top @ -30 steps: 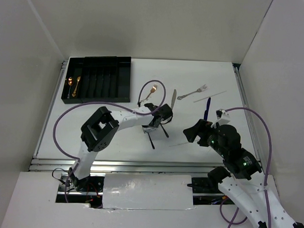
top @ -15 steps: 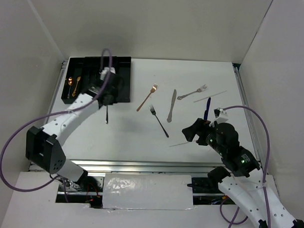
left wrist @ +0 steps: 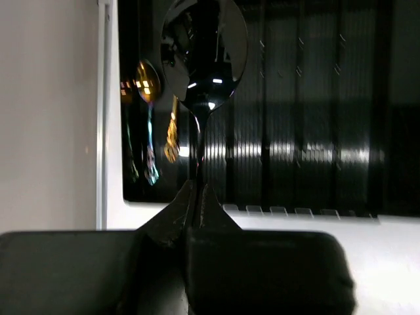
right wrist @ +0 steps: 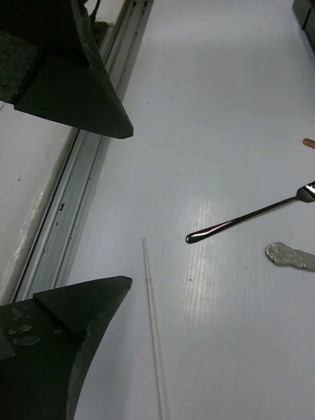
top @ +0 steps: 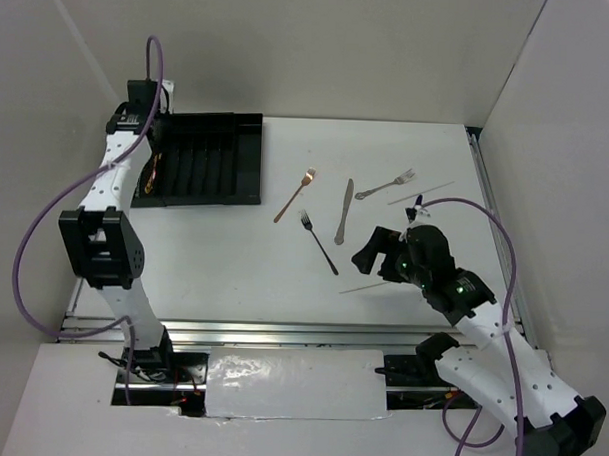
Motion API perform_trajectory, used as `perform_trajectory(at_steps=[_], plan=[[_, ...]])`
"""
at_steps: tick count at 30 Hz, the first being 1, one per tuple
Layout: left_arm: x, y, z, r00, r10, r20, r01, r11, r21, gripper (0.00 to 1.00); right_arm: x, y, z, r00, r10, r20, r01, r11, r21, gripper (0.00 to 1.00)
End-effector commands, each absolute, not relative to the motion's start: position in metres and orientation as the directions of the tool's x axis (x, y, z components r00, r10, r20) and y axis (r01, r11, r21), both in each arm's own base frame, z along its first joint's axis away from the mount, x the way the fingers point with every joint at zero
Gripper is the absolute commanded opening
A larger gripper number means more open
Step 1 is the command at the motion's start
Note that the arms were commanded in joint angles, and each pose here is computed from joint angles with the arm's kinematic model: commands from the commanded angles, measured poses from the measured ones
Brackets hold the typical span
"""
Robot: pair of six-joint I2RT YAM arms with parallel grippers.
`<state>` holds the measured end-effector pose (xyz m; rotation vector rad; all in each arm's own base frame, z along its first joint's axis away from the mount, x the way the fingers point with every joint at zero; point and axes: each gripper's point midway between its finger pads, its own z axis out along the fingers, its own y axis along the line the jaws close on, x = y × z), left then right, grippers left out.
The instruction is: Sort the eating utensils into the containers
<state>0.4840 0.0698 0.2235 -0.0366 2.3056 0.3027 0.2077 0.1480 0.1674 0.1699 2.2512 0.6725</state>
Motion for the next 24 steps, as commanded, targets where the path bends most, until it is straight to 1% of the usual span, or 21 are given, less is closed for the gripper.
perform_trajectory(at_steps=[1, 2, 3, 6, 7, 10, 14, 17, 18, 20, 21, 23, 24], plan=[[0.516, 0.093, 0.224, -0.662, 0.135, -0.737, -0.064, 0.970, 0.236, 0.00, 0.229, 0.144, 0.196, -0.636, 0.338, -0.694, -0.080, 0.865, 0.495, 0.94], [0.525, 0.106, 0.203, -0.689, 0.109, -0.716, -0.075, 0.973, 0.220, 0.00, 0.232, 0.141, 0.192, -0.641, 0.327, -0.694, -0.066, 0.878, 0.475, 0.94], [0.534, 0.112, 0.207, -0.675, 0.102, -0.730, -0.082, 0.974, 0.212, 0.00, 0.237, 0.135, 0.190, -0.637, 0.320, -0.701, -0.047, 0.892, 0.450, 0.94], [0.547, 0.128, 0.183, -0.689, 0.068, -0.721, -0.085, 0.981, 0.173, 0.00, 0.250, 0.129, 0.190, -0.641, 0.317, -0.699, -0.017, 0.905, 0.426, 0.94], [0.553, 0.130, 0.181, -0.676, 0.074, -0.733, -0.082, 0.981, 0.176, 0.00, 0.253, 0.129, 0.188, -0.650, 0.314, -0.692, -0.013, 0.906, 0.424, 0.94], [0.564, 0.137, 0.159, -0.687, 0.077, -0.722, -0.086, 0.979, 0.186, 0.00, 0.262, 0.131, 0.189, -0.654, 0.306, -0.692, -0.027, 0.904, 0.426, 0.95], [0.582, 0.151, 0.127, -0.716, 0.054, -0.696, -0.107, 0.977, 0.186, 0.00, 0.271, 0.129, 0.177, -0.676, 0.305, -0.670, 0.003, 0.911, 0.411, 0.95], [0.587, 0.154, 0.109, -0.735, 0.057, -0.676, -0.116, 0.971, 0.208, 0.00, 0.275, 0.129, 0.172, -0.689, 0.324, -0.649, 0.030, 0.907, 0.421, 0.95], [0.585, 0.161, 0.106, -0.740, 0.050, -0.671, -0.144, 0.962, 0.231, 0.00, 0.276, 0.134, 0.170, -0.708, 0.320, -0.629, 0.021, 0.901, 0.434, 0.95], [0.582, 0.165, 0.102, -0.747, 0.040, -0.663, -0.182, 0.947, 0.263, 0.09, 0.278, 0.139, 0.170, -0.717, 0.323, -0.618, 0.015, 0.893, 0.449, 0.95], [0.582, 0.170, 0.106, -0.740, 0.040, -0.671, -0.207, 0.936, 0.284, 0.28, 0.279, 0.140, 0.169, -0.720, 0.319, -0.616, 0.013, 0.894, 0.448, 0.96], [0.579, 0.170, 0.113, -0.728, 0.042, -0.684, -0.221, 0.931, 0.292, 0.41, 0.280, 0.141, 0.171, -0.716, 0.320, -0.620, 0.008, 0.893, 0.451, 0.96], [0.577, 0.173, 0.117, -0.725, 0.037, -0.687, -0.236, 0.924, 0.299, 0.55, 0.280, 0.140, 0.172, -0.714, 0.321, -0.623, 0.010, 0.894, 0.449, 0.96]])
